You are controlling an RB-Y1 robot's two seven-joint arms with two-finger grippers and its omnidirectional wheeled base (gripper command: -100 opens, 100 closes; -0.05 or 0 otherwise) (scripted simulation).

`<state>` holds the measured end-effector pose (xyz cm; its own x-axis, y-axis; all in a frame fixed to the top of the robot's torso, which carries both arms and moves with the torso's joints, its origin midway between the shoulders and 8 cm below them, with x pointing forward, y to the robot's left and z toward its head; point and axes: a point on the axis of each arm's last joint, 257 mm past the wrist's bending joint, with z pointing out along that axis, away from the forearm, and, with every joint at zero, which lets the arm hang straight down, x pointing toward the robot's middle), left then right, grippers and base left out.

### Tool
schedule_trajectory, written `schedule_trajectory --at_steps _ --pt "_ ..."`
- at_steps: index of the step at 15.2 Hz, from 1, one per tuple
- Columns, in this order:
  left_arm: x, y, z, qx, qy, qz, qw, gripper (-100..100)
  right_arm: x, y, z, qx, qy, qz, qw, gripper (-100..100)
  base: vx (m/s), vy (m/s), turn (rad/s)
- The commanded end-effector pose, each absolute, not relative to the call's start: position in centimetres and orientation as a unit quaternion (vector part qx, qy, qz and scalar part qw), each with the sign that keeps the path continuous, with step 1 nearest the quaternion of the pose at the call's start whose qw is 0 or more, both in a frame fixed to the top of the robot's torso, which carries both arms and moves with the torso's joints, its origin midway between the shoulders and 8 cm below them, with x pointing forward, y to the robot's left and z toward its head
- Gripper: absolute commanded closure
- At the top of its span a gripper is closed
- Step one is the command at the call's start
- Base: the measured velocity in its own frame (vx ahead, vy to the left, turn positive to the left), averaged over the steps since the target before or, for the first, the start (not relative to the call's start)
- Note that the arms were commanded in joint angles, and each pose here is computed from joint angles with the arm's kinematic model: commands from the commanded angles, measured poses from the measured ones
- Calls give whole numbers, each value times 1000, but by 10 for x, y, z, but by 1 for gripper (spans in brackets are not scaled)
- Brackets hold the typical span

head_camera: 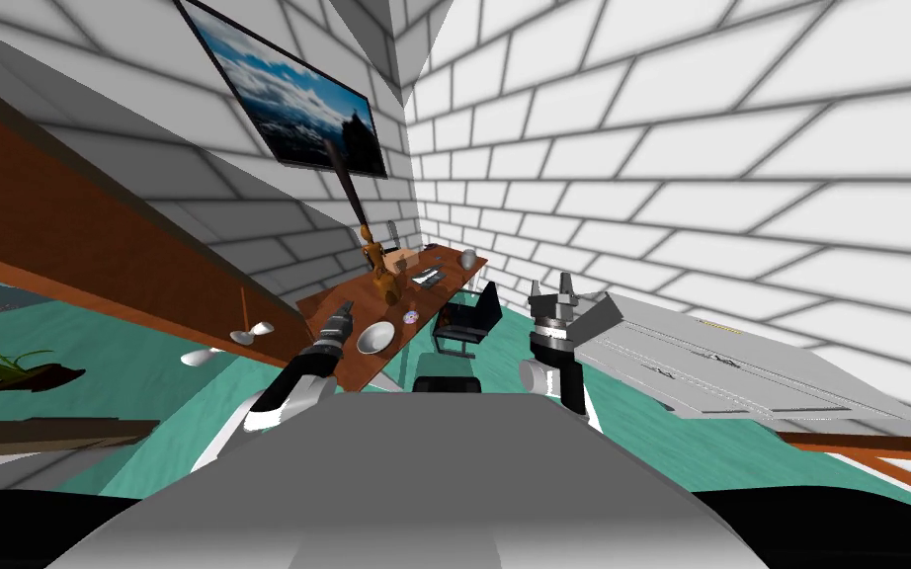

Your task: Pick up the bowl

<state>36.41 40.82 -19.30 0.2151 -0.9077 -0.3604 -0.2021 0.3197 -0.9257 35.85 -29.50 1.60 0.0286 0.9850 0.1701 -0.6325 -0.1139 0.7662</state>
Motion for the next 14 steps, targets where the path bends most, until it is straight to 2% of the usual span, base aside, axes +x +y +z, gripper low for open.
schedule_trajectory --at_steps 1,14 --pt "355 418 -211 -522 562 -275 580 -100 358 -295 16 362 244 653 619 0 11 7 -134" --pt "309 452 -289 -606 599 -185 489 -100 359 -295 16 362 244 653 619 0 14 11 -100"
